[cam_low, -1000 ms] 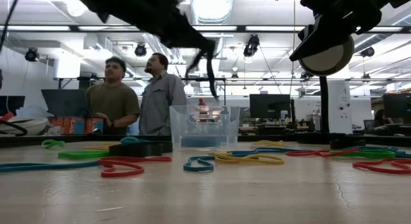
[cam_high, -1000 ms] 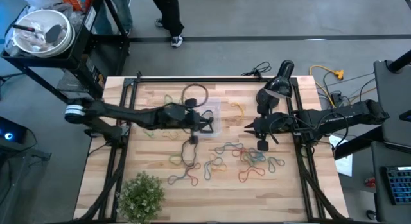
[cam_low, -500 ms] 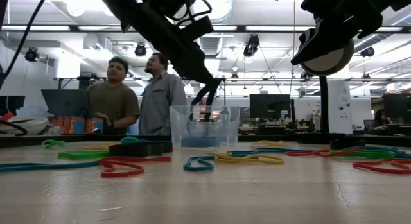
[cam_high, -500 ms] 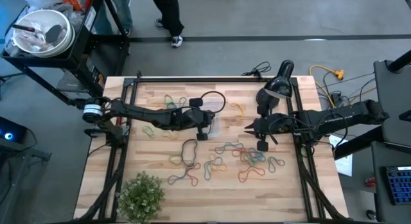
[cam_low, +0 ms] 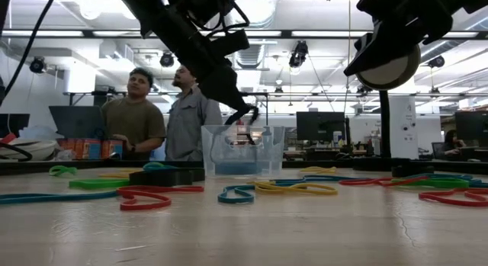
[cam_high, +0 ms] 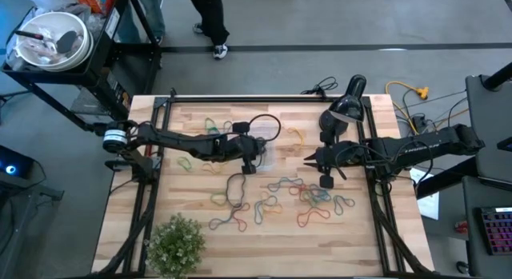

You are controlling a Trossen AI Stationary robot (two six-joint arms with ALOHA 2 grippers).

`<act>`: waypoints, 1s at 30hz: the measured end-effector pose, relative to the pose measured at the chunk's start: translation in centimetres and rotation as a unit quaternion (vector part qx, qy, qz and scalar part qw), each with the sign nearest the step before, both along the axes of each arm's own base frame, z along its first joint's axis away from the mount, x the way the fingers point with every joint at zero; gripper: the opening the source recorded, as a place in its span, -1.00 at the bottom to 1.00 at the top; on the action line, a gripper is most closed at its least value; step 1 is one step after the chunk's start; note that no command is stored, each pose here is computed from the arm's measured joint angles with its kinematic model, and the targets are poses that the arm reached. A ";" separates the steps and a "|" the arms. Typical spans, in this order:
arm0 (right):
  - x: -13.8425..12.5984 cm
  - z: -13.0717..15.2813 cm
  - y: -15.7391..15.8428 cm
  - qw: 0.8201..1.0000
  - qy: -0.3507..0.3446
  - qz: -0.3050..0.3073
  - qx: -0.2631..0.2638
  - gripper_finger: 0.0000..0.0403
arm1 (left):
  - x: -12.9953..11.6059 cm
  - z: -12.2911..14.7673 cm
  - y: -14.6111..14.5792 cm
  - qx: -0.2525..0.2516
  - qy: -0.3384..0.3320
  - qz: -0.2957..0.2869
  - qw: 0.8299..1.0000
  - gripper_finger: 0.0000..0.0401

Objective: Pick and place rubber bands into bin
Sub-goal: Put the black rubber band into the transparent bin

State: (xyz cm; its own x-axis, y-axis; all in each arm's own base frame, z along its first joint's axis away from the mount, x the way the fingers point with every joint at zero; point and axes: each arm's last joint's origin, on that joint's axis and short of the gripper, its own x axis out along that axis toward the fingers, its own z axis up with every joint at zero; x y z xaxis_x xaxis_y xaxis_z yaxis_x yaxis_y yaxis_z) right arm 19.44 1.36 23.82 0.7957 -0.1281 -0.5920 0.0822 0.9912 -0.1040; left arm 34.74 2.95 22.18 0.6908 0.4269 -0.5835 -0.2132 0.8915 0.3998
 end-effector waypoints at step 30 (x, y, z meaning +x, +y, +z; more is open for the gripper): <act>3.3 -3.8 -0.1 0.999 0.033 0.022 -0.025 -0.68 | -5.8 7.7 -4.0 -0.046 -0.046 -0.066 0.996 -0.25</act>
State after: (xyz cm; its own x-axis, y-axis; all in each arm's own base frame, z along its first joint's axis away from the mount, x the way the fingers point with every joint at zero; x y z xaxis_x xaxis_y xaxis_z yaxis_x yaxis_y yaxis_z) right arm 22.69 1.22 19.98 0.7610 -0.1247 -0.6367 0.0309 0.9872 -0.1565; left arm 28.96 -1.09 29.84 0.7891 0.2767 -0.5484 -0.1238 0.9461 0.2993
